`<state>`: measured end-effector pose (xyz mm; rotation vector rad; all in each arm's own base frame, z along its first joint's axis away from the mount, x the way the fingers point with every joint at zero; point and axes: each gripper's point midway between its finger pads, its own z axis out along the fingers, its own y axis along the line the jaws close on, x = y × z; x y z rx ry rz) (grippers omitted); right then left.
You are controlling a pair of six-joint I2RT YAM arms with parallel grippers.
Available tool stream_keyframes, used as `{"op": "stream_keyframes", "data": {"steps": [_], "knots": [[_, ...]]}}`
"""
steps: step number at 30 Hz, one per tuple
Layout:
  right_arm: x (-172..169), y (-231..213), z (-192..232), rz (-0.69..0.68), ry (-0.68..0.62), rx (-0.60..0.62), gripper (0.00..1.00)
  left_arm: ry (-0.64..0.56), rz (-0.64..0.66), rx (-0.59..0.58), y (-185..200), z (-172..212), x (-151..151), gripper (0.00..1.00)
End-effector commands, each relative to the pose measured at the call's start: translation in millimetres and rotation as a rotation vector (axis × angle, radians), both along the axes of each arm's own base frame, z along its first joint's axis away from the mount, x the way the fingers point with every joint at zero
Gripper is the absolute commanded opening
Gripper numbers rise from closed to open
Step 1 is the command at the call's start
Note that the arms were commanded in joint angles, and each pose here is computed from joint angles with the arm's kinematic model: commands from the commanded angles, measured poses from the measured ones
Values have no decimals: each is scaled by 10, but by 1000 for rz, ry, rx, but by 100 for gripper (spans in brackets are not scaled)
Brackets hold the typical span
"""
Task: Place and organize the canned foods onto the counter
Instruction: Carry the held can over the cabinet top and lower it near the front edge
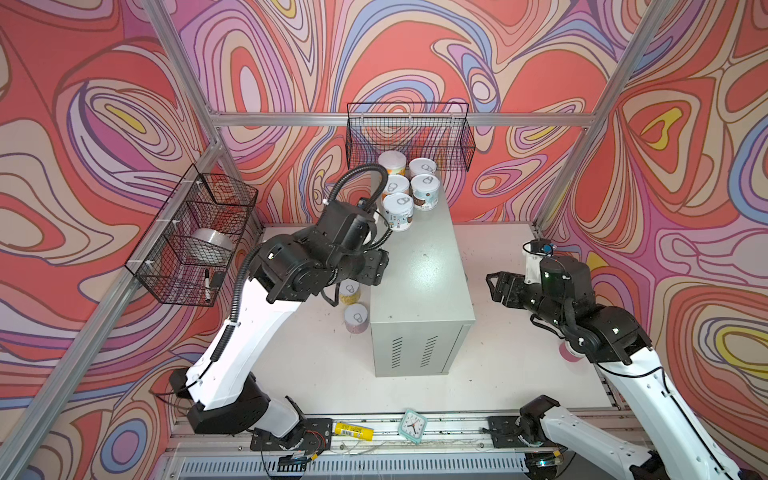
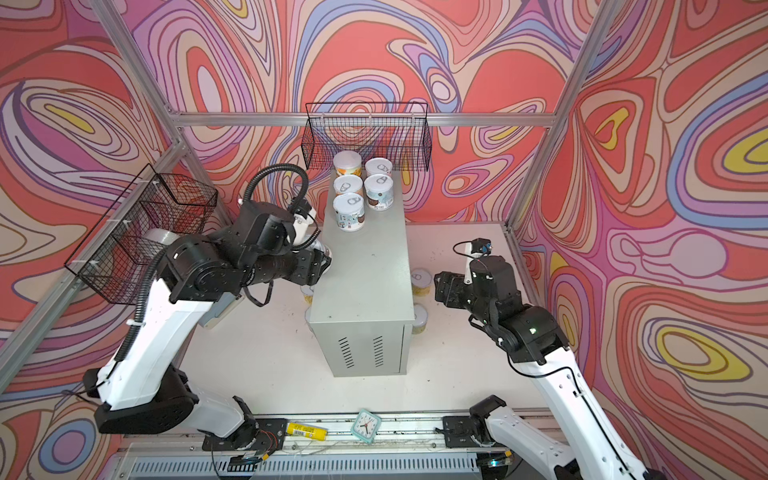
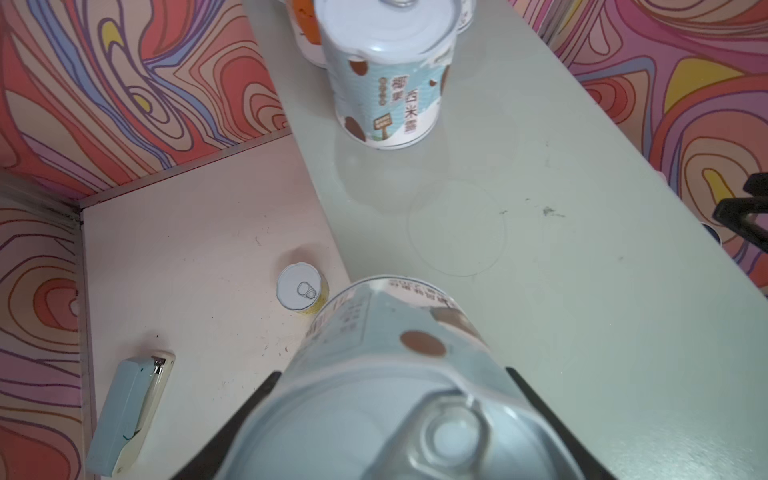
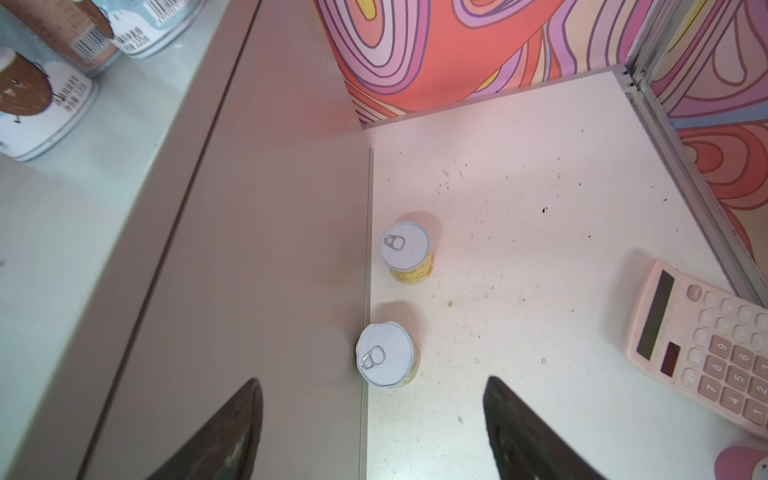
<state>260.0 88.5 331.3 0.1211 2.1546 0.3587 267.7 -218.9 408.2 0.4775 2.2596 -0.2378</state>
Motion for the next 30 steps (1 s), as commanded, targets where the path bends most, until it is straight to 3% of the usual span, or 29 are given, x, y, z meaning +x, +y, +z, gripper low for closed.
{"op": "stream_keyframes", "data": {"steps": [1,8,18,19,24,30], "knots": [[-26,-9,53,17,5,-23,84,-77,-30,31,-84,185,-16,0],[49,105,109,48,-6,18,82,-85,-109,14,-440,221,112,0],[96,252,260,114,-49,59,81,-42,-138,46,-624,52,201,0],[116,263,258,117,-49,58,81,-42,-136,47,-623,53,210,5],[172,331,301,141,-64,67,81,-39,-146,50,-695,24,252,51],[190,389,371,167,-73,78,80,-32,-158,56,-798,-44,315,69]]}}
